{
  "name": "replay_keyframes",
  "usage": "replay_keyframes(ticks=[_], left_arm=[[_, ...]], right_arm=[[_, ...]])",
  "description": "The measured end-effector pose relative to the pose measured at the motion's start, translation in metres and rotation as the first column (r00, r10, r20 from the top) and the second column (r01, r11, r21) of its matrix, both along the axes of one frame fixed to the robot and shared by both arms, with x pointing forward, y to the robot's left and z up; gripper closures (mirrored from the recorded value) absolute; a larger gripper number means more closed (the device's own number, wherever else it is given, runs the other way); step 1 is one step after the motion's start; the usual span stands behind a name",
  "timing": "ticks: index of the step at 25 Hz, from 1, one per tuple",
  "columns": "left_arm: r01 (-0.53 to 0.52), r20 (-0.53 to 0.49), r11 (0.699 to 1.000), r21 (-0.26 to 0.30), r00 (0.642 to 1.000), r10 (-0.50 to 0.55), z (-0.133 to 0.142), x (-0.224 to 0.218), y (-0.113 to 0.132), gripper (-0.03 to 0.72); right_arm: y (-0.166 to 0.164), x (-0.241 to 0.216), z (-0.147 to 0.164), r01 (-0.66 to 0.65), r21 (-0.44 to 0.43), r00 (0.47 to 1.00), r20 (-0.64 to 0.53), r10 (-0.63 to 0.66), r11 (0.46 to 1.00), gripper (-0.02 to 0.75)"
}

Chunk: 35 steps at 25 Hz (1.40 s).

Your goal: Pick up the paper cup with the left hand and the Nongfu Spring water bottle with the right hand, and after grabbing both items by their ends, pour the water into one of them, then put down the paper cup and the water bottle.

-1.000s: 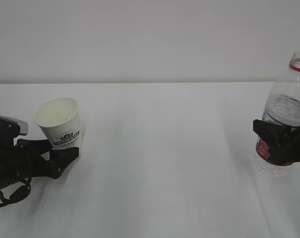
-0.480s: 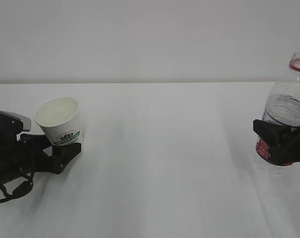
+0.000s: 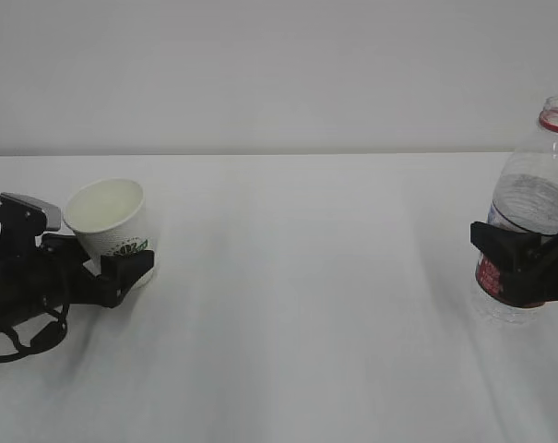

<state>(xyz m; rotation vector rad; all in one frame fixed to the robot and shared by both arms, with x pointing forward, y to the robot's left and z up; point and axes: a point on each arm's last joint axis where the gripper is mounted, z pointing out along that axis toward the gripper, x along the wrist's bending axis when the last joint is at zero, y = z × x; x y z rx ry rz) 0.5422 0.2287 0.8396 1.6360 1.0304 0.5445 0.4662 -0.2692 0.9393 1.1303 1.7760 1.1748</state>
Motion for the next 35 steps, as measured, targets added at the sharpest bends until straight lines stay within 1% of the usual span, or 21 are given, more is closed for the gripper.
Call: replay_keyframes(ticks=[4,12,14,18,21,26,35], left_arm=[[0.0,0.016,1.0,-0.002,1.0,0.0,0.002,0.0043,-0.0004,0.002],[0.0,0.015,1.0,-0.002,1.0,0.0,0.0011,0.0053,-0.0005,0.006],[0.0,0.016,1.0,-0.002,1.0,0.0,0.0011,0.0053,-0.0005,0.02],[0.0,0.016,1.0,-0.002,1.0,0.0,0.0011,0.0053,-0.0005,0.078],[0.0,0.016,1.0,-0.002,1.0,0.0,0.0011,0.0053,-0.0005,0.097],[-0.018,-0.02,0.998,-0.06,1.0,0.017,0.0015,0.0052,-0.001,0.101],[0.095,-0.014,0.994,-0.057,0.995,-0.096,0.0052,0.0002,-0.0088,0.103]], right_arm=[[0.0,0.0,0.0001,0.0,0.0,1.0,0.001,0.0,1.0,0.267],[0.0,0.0,0.0001,0.0,0.0,1.0,0.001,0.0,1.0,0.267],[0.0001,0.0,0.0002,0.0,0.001,1.0,0.002,0.0,1.0,0.267],[0.0001,0.0001,0.0003,-0.001,0.001,1.0,0.003,0.001,1.0,0.267],[0.0001,0.0001,0.0004,-0.001,0.002,1.0,0.004,0.001,1.0,0.267],[0.0002,0.0001,0.0005,-0.001,0.002,1.0,0.006,0.001,1.0,0.267],[0.0002,0.0001,0.0006,-0.001,0.003,1.0,0.006,0.001,1.0,0.267]])
